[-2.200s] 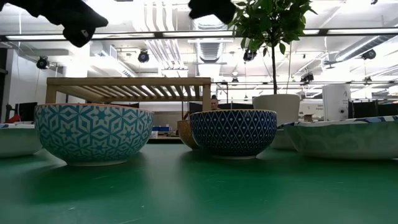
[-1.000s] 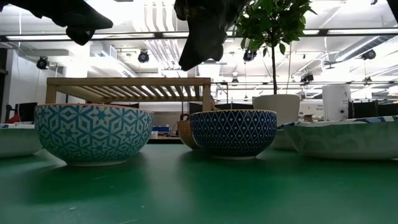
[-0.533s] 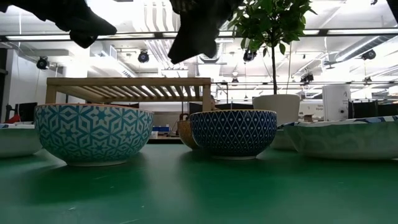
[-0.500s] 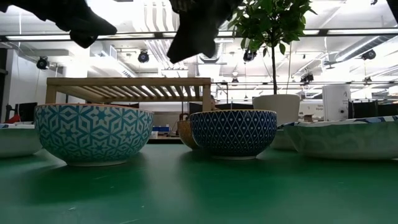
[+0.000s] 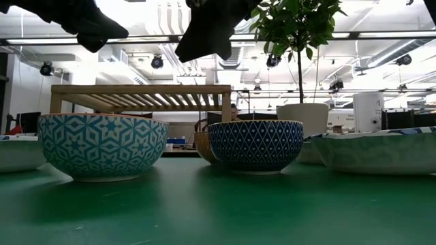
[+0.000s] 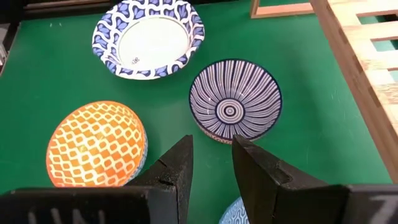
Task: Place and stack bowls onto a shelf
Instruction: Put the light blue bowl on the shelf
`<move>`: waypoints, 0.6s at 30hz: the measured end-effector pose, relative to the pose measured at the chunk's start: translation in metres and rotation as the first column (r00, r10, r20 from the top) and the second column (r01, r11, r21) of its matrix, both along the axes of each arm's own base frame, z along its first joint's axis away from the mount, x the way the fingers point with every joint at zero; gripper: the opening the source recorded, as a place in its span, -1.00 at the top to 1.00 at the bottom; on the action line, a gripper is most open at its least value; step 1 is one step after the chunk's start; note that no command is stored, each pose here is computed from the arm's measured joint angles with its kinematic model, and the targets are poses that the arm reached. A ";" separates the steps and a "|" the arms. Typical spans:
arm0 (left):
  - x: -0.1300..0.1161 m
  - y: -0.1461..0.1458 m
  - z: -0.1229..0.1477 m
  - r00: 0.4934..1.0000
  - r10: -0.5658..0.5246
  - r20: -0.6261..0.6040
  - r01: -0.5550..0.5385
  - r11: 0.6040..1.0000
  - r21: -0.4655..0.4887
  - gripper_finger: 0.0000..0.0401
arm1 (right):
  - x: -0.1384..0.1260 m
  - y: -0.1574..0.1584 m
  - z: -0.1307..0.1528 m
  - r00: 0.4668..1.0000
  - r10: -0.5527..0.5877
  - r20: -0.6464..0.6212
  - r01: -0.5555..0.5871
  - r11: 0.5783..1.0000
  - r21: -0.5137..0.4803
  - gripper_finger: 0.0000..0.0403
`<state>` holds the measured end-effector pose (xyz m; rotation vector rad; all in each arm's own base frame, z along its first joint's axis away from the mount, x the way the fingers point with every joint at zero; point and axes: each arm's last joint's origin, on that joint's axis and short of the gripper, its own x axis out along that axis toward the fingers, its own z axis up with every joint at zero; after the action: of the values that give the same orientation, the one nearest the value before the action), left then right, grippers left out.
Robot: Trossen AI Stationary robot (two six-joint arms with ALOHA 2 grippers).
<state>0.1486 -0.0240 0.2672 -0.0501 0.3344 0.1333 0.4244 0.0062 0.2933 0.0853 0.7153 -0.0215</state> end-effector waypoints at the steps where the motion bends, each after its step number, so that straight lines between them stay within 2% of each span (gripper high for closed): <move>1: 0.000 0.000 0.000 1.000 0.000 0.000 0.000 1.000 0.001 1.00 | 0.000 0.000 0.000 1.000 0.000 0.000 0.000 1.000 0.000 0.50; 13: 0.000 0.000 0.000 1.000 -0.001 0.001 0.001 1.000 0.003 1.00 | 0.001 0.000 0.001 1.000 -0.002 0.020 0.002 1.000 0.003 0.50; 18: 0.000 0.000 0.000 1.000 -0.001 0.001 0.001 1.000 0.003 1.00 | 0.004 0.000 0.004 0.995 -0.078 0.054 0.073 0.993 0.097 0.50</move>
<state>0.1485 -0.0239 0.2676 -0.0473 0.3334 0.1330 0.4280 0.0064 0.2975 0.2034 0.6555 -0.0573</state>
